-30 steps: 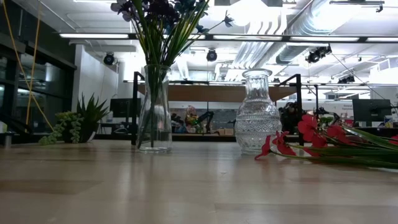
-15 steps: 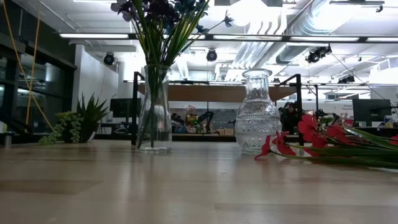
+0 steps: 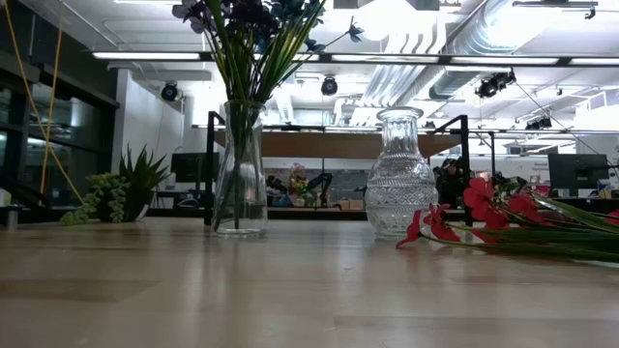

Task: Pick and place flowers into a vace then onto a shelf
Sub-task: Put the orange flower into the left transparent crystal vase

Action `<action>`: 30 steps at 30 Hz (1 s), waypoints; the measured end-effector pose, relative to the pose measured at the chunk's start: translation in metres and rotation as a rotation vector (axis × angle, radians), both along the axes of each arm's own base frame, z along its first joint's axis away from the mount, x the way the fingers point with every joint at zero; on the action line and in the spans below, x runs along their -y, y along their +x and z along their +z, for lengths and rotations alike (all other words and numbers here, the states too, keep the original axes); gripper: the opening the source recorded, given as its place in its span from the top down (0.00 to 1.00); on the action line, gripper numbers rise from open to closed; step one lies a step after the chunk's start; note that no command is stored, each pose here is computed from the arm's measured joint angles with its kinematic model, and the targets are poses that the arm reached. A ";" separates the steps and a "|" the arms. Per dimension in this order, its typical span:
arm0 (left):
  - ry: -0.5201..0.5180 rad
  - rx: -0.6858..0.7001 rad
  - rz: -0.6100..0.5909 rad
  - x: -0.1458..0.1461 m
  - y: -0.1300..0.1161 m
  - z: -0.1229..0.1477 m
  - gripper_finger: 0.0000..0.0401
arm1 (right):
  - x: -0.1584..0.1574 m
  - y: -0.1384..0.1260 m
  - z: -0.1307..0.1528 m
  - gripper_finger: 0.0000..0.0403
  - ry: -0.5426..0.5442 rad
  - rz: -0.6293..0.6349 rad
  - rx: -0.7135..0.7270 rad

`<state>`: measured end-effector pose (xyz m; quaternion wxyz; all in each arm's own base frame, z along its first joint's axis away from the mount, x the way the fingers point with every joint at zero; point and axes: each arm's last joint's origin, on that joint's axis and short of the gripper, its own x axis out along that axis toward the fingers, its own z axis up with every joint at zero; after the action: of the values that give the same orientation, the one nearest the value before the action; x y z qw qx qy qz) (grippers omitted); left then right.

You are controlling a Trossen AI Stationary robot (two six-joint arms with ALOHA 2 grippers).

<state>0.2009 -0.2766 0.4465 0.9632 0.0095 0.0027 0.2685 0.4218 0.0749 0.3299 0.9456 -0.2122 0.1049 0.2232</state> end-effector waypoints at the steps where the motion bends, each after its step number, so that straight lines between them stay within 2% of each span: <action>1: 0.000 0.000 0.000 0.000 0.000 0.000 0.56 | 0.000 0.000 0.000 0.85 0.000 0.000 0.000; 12: -0.001 0.000 0.000 0.000 0.000 0.000 0.56 | -0.001 0.006 -0.014 0.85 -0.011 -0.009 -0.046; 23: -0.001 0.001 0.000 0.000 0.000 0.000 0.56 | 0.004 0.007 -0.012 0.89 -0.015 -0.035 -0.035; 30: -0.001 0.000 0.000 0.000 0.000 0.000 0.56 | 0.006 0.006 -0.015 0.92 -0.058 -0.072 -0.055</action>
<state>0.2009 -0.2766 0.4463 0.9633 0.0092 0.0026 0.2684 0.4279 0.0694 0.3147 0.9433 -0.2293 0.1447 0.1914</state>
